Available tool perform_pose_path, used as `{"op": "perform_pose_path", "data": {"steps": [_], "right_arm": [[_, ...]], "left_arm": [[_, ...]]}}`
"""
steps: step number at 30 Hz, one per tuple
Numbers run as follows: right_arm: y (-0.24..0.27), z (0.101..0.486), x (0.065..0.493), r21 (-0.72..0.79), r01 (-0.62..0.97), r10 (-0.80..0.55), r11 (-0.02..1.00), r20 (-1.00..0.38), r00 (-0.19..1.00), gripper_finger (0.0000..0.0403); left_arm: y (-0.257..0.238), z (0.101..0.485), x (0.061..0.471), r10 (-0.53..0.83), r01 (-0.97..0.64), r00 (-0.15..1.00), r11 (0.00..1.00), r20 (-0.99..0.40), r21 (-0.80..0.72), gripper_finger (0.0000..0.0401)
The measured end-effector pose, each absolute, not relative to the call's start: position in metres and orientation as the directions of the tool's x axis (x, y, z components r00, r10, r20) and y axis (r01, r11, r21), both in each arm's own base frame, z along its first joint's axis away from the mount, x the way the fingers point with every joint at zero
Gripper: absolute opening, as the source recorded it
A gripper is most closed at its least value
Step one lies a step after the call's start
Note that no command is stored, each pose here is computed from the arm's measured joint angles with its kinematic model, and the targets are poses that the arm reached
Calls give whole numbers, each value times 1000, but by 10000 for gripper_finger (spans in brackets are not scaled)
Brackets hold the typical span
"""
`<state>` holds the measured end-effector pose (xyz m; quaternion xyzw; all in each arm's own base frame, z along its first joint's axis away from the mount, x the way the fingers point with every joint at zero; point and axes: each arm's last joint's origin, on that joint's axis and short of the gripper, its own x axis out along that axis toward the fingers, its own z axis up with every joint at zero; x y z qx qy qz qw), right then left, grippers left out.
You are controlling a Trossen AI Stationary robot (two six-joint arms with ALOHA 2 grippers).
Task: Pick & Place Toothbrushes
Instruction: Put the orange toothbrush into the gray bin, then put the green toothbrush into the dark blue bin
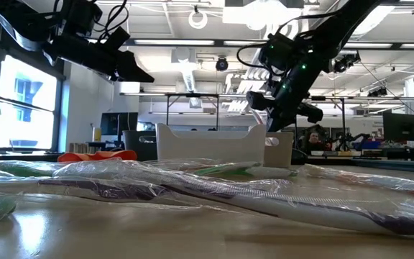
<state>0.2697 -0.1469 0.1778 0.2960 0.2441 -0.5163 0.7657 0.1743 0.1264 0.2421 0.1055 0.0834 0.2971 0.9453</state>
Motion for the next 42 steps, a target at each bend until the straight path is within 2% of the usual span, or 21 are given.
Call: {"op": "perform_pose_path", "data": {"steps": [15,24,34,36,42], "right_arm": [[-146,177,270,194,936,-640,295,-687,344,10],[-142,175,268,165,940,-628,300,-707,324,54],[-133,173,270,141,936,-612,321,-724,319,125],[-133,173,270,160,932,-596,325,-731,333,131],[-126,193,268,316,852,-461,418,-734,499,117]], "left_arm": [[126,242,174,579,-544,810,801,-95,249,167],[126,242,174,579,-544,810,801,-95,249,167],[126,242,174,579,-544,809,801,-95,249,167],[126,242,174,579,-544,809,801,-98,249,167],[126,241,174,579,-542,809,803,-105,249,167]]}}
